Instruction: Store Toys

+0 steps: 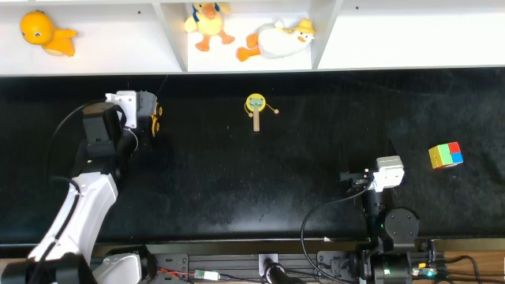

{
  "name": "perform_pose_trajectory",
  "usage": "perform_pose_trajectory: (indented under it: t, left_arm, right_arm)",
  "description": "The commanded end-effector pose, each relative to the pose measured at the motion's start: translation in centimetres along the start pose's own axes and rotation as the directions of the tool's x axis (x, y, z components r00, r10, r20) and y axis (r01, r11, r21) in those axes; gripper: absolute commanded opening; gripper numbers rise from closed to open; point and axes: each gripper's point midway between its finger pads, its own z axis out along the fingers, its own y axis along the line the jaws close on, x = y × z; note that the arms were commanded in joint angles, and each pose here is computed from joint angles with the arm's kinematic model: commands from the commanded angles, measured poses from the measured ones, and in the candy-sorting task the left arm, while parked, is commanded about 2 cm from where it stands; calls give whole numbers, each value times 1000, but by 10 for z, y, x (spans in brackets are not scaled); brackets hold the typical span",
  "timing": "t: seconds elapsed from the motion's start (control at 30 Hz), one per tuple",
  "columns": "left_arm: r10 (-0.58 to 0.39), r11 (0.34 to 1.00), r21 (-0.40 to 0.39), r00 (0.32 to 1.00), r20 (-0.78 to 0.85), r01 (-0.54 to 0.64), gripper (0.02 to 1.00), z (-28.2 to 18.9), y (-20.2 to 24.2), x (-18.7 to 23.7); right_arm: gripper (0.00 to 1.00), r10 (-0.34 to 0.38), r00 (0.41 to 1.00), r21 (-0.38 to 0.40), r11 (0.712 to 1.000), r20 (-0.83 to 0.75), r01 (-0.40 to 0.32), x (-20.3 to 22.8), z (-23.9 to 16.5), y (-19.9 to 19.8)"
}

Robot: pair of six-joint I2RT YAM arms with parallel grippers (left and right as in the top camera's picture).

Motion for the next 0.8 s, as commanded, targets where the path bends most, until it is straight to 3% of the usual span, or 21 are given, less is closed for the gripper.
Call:
perform_pose_trajectory:
  t: [0.03,0.5,0.8]
  left_arm:
    - [27,1000,-8,998,61,-26,281,-24,-1,-13]
    - [41,999,-31,965,258,-34,272,-80,-2,-51]
    - [48,999,-25,920,388,-41,275,-84,-3,-85]
  right_arm:
    - [996,-3,1000,1,1000,0,3,3,0,0]
    - [996,-3,1000,1,1000,0,3,3,0,0]
    - [993,-3,1000,1,1000,0,3,3,0,0]
